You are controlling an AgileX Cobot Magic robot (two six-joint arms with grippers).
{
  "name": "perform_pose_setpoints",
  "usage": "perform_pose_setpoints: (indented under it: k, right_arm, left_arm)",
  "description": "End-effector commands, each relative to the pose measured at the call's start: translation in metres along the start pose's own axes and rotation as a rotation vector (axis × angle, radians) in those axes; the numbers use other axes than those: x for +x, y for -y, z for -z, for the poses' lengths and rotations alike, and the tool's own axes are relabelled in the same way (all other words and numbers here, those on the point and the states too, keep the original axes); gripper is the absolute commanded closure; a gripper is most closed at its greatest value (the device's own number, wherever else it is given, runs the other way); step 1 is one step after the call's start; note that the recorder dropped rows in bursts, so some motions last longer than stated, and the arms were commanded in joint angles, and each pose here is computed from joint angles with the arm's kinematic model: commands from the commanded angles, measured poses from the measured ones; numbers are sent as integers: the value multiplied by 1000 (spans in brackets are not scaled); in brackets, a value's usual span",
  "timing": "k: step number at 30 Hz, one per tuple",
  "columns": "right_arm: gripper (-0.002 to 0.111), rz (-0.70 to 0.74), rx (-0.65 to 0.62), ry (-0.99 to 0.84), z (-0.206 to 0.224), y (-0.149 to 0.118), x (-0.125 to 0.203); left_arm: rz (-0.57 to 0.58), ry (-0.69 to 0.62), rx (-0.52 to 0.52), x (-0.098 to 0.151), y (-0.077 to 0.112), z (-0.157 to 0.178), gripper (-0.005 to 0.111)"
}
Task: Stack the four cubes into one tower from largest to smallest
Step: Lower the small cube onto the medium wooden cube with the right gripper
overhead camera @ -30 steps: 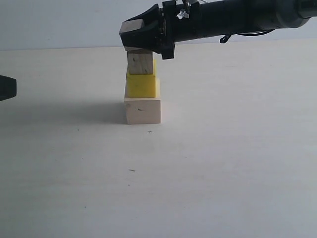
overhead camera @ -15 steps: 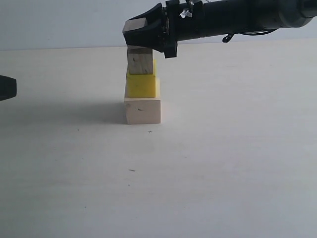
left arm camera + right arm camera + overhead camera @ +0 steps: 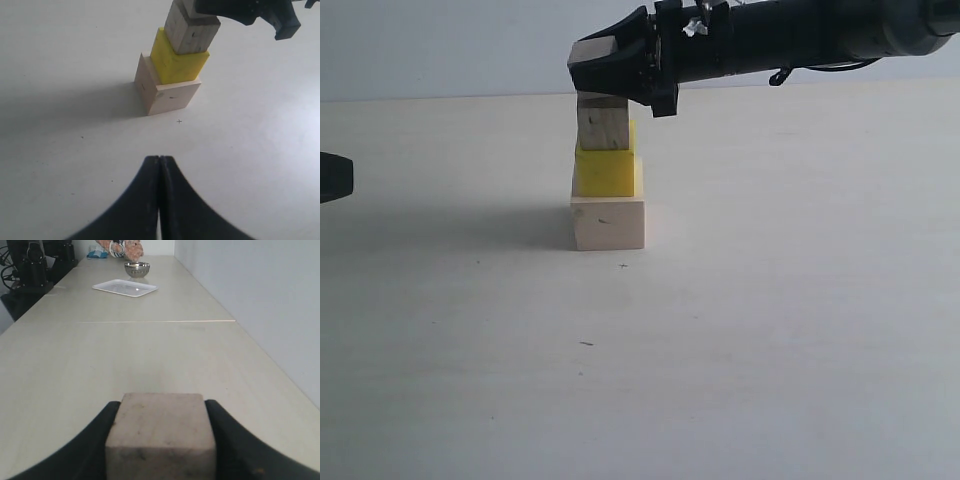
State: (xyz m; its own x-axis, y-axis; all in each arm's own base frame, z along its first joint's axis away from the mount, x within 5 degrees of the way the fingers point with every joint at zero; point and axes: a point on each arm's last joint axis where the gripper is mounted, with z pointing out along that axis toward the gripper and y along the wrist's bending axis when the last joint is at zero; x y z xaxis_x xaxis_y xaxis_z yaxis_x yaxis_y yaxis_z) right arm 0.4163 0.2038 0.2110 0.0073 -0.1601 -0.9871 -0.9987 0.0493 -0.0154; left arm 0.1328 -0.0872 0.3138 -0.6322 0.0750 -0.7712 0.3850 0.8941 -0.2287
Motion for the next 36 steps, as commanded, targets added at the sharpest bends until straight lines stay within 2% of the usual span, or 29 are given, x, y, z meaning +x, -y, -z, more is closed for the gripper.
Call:
perform_pose_setpoints:
  k: [1, 6, 9, 11, 28, 36]
  right_arm:
    - [83, 8, 2, 13, 2, 1, -3]
    - [55, 8, 2, 13, 2, 1, -3]
    - [47, 6, 2, 13, 2, 1, -3]
    - [46, -31, 2, 13, 2, 1, -3]
    - [46, -28, -7, -4, 2, 1, -2]
    - [46, 0, -4, 2, 5, -2, -15]
  left_arm:
    - [12, 0, 3, 1, 0, -1, 107]
    - [12, 0, 3, 1, 0, -1, 107]
    - [12, 0, 3, 1, 0, -1, 107]
    - [12, 0, 3, 1, 0, -1, 107]
    - [12, 0, 3, 1, 0, -1, 107]
    - [12, 0, 3, 1, 0, -1, 107]
